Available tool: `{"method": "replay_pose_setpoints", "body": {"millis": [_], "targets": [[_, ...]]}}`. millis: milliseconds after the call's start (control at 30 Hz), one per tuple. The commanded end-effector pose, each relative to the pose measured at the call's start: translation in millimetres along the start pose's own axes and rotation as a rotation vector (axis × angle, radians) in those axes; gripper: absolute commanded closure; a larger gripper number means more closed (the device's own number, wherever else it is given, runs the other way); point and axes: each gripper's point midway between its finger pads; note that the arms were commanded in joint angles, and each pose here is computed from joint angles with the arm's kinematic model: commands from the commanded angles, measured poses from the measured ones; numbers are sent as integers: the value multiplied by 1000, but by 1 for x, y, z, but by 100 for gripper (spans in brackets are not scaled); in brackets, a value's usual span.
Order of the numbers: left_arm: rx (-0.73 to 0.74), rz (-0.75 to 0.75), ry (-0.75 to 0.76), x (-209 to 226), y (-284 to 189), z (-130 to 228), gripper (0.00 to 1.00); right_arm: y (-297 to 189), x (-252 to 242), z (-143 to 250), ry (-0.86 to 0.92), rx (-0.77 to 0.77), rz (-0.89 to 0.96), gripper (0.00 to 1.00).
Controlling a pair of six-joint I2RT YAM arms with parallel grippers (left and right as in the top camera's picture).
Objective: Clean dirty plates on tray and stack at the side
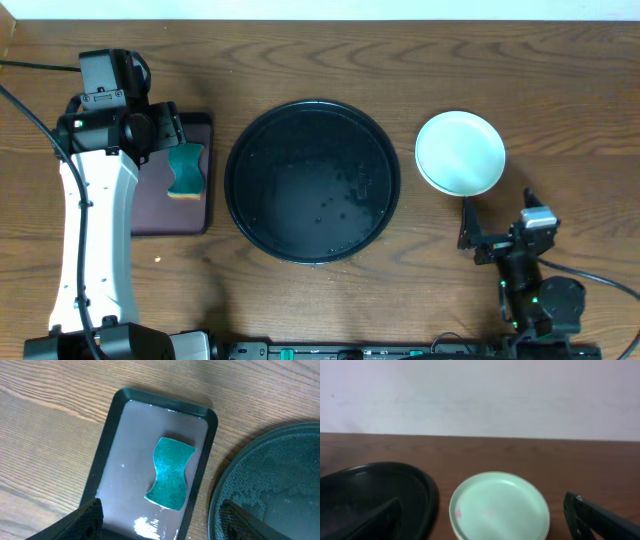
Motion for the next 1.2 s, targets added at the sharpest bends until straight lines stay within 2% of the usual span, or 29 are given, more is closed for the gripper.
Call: {"method": "replay_pose_setpoints", "body": {"millis": [0, 167, 1167], "targets": [[-6, -8, -7, 3, -2, -3, 25, -2, 2, 9, 38, -17, -23, 1], [-6, -8, -7, 3, -2, -3, 25, -3, 1, 32, 43, 14, -30, 1], [-5, -8, -7, 3, -2, -2, 25, -3, 5, 30, 40, 7, -50, 1]]}}
Point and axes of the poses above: each gripper's point midway between its finger pads, its own y axis out along the fingers, its own x axis along the line the jaws close on, z = x × y, and after that the axes turned 7 degrees about y, right-handed
